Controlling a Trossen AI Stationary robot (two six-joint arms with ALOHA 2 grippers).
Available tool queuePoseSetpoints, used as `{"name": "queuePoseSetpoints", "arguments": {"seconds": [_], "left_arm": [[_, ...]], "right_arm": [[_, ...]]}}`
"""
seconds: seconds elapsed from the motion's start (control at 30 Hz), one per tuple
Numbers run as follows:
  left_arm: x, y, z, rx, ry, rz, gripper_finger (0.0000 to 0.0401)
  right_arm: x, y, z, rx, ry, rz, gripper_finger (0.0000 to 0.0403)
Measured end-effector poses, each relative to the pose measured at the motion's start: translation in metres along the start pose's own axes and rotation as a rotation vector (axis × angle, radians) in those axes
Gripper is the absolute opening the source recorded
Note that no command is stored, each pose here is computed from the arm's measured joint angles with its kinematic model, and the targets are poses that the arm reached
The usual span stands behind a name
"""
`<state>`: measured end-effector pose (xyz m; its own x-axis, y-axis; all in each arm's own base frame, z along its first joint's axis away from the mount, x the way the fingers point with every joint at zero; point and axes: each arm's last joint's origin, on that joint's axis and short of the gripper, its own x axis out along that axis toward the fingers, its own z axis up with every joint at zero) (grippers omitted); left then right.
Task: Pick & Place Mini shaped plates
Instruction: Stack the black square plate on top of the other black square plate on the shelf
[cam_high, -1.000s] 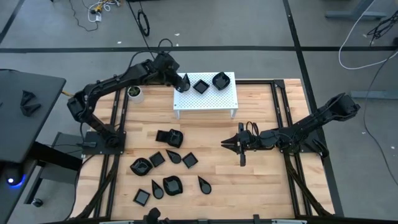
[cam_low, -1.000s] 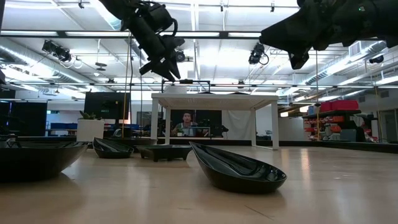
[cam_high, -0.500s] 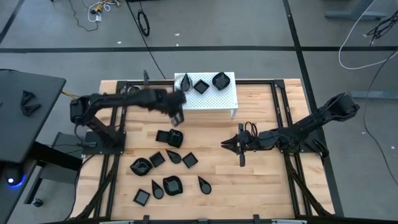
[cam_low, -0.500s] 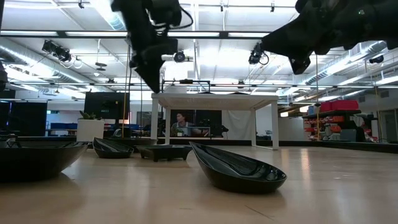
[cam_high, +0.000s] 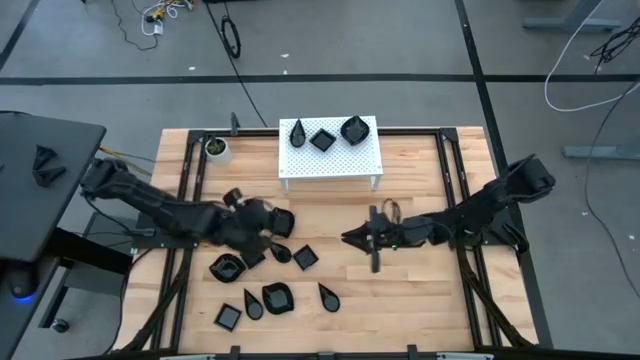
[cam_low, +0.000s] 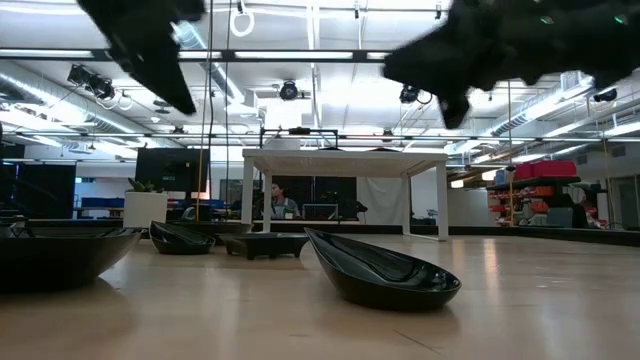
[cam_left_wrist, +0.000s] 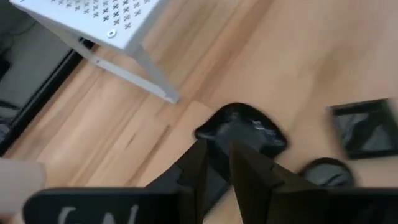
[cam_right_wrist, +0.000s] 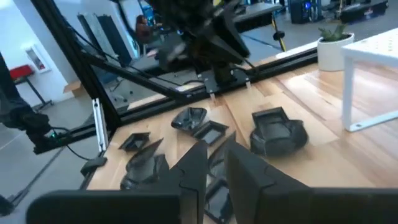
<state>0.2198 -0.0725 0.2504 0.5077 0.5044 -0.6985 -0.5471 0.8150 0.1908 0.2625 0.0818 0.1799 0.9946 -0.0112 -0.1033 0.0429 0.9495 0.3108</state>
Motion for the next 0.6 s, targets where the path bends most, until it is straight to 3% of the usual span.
{"name": "queuePoseSetpoints", "arguments": {"seconds": [0.13,0.27,0.4,0.6], "left_arm": [[-0.029,0.004,-0.009,-0.034,-0.070,-0.069,0.0073],[-0.047,0.005,-0.021,-0.037,-0.123,-0.067,0.0073],[-0.057,0.003,-0.036,-0.039,-0.175,-0.049,0.0073],[-0.046,0.001,-0.066,-0.038,-0.203,-0.042,0.0073]], "right_arm": [[0.033,0.015,0.008,-0.043,0.142,-0.056,0.0061],[0.064,0.026,0.021,-0.040,0.366,-0.157,0.0061],[0.091,0.018,0.029,0.016,0.551,-0.257,0.0067],[0.132,-0.003,0.017,0.137,0.658,-0.231,0.0111]]}}
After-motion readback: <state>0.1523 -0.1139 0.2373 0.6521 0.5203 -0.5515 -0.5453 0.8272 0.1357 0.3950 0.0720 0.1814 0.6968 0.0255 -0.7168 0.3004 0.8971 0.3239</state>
